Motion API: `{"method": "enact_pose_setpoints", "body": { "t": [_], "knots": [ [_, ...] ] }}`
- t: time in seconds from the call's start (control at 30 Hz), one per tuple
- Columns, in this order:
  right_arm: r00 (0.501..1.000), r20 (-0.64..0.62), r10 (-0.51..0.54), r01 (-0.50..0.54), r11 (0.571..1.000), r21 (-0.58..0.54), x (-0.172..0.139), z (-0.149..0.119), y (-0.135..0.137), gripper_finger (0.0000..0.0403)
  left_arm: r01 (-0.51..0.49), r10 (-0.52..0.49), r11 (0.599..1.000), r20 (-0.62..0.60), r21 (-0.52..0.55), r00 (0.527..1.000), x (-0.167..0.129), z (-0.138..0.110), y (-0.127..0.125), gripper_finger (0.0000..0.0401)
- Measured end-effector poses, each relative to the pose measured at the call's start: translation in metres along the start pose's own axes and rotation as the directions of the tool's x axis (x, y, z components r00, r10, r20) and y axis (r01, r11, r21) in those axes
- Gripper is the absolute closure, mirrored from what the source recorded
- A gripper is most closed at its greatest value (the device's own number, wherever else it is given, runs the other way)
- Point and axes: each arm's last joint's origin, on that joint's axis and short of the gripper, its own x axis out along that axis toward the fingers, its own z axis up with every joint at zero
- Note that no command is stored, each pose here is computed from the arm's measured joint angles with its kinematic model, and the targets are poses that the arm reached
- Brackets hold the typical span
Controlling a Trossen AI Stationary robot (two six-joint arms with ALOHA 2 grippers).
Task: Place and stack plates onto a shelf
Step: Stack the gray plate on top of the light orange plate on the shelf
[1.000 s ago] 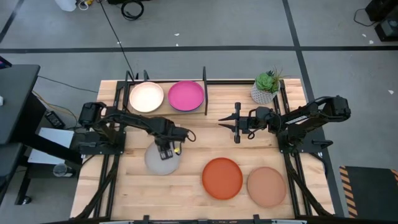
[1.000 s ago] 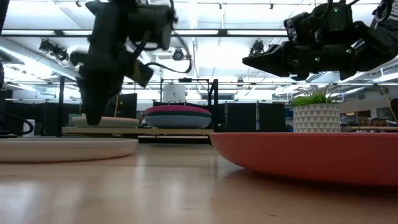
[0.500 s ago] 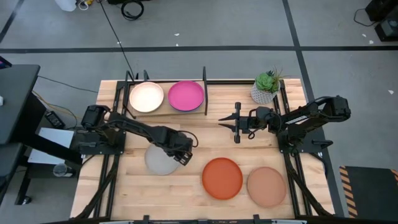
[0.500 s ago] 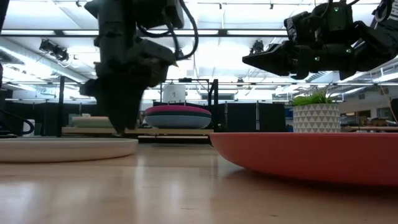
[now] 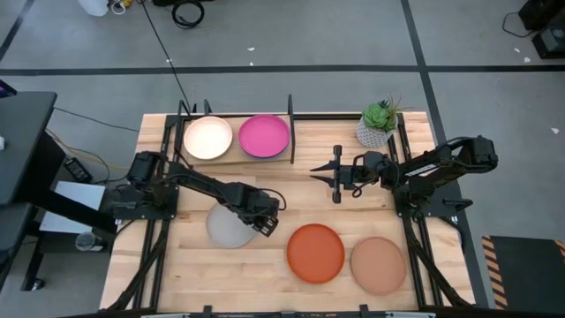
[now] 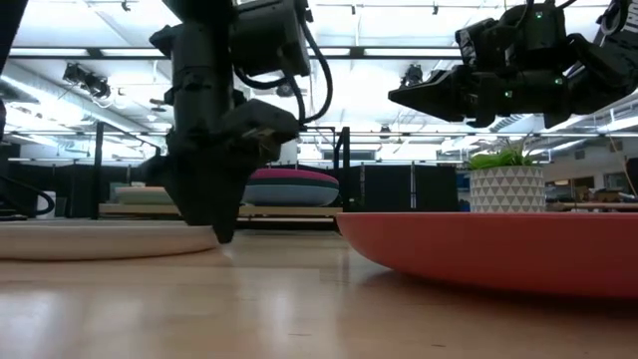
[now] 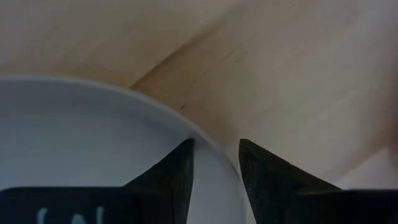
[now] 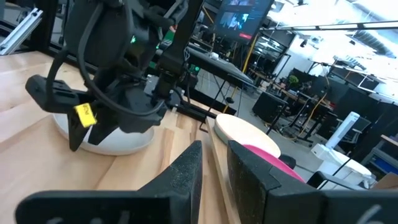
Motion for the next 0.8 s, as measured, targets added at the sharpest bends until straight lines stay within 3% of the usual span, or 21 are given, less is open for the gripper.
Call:
{"method": "enact_pose_setpoints", "body": {
  "t": [0.17,0.4,0.63,0.8],
  "knots": [
    [1.0,0.0,0.0,0.0,1.0,0.0,0.0,0.0,0.0,0.0321,-0.012,0.012,0.999,-0.009,0.042,1.0,0.003,0.0,0.0,0.0284],
    [1.0,0.0,0.0,0.0,1.0,0.0,0.0,0.0,0.0,0.0321,-0.023,0.028,0.994,-0.044,0.106,0.999,-0.011,0.003,-0.011,0.0382],
    [1.0,0.0,0.0,0.0,1.0,0.0,0.0,0.0,0.0,0.0321,-0.106,0.129,0.974,-0.105,0.199,0.986,-0.065,0.009,-0.031,0.0386],
    [1.0,-0.002,0.001,-0.001,1.0,0.0,0.0,0.0,0.0,0.0321,-0.28,0.291,0.915,0.004,0.291,0.957,-0.113,0.009,-0.034,0.0386]
  ]
}}
